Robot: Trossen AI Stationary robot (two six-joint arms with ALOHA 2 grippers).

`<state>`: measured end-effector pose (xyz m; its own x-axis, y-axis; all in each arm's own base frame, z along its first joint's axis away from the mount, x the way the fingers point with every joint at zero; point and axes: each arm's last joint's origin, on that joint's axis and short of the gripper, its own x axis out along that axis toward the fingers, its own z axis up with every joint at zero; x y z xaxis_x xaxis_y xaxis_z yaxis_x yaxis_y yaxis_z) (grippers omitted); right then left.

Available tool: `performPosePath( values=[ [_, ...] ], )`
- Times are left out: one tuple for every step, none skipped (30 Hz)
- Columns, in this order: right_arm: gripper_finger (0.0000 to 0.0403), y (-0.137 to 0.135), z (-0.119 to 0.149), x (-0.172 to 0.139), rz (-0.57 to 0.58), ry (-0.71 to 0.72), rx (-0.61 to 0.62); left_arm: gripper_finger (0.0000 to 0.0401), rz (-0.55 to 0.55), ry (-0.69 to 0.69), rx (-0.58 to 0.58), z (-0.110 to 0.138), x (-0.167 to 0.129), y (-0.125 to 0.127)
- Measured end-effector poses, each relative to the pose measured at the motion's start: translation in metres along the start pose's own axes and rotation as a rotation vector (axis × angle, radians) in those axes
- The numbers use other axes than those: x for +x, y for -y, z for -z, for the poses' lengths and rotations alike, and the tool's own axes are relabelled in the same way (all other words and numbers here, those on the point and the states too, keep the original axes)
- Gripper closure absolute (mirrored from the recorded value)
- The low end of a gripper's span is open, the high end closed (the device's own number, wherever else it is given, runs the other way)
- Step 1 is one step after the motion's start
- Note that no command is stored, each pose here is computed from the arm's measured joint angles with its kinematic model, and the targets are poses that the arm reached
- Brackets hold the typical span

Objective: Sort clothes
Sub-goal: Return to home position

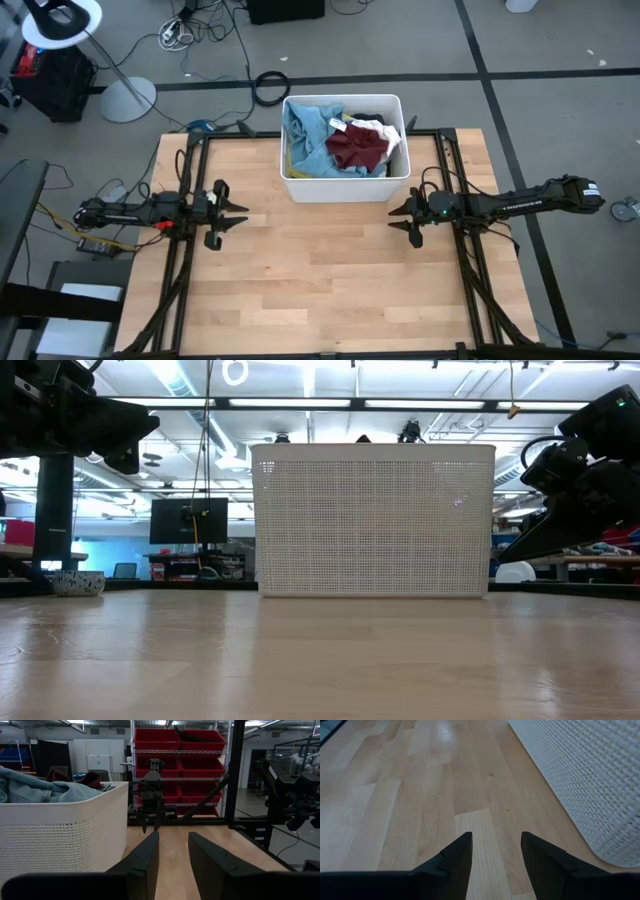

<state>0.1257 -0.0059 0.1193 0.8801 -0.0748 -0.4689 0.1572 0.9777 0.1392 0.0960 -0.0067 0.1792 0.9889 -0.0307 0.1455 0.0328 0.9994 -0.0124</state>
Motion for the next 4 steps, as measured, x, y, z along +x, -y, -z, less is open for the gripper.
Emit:
performPosePath(
  values=[
    [0.0231, 0.0000, 0.0000, 0.0000, 0.000, 0.000, 0.000, 0.0290, 0.000, 0.000, 0.000, 0.0000, 0.0000, 0.0000],
    [0.0231, 0.0000, 0.0000, 0.0000, 0.000, 0.000, 0.000, 0.0290, 0.000, 0.000, 0.000, 0.0000, 0.0000, 0.0000],
    [0.0231, 0.0000, 0.0000, 0.0000, 0.000, 0.000, 0.000, 0.0290, 0.000, 0.000, 0.000, 0.0001, 0.0000, 0.0000],
    [0.0231, 0.0000, 0.0000, 0.0000, 0.000, 0.000, 0.000, 0.0290, 0.000, 0.000, 0.000, 0.0000, 0.0000, 0.0000]
  ],
)
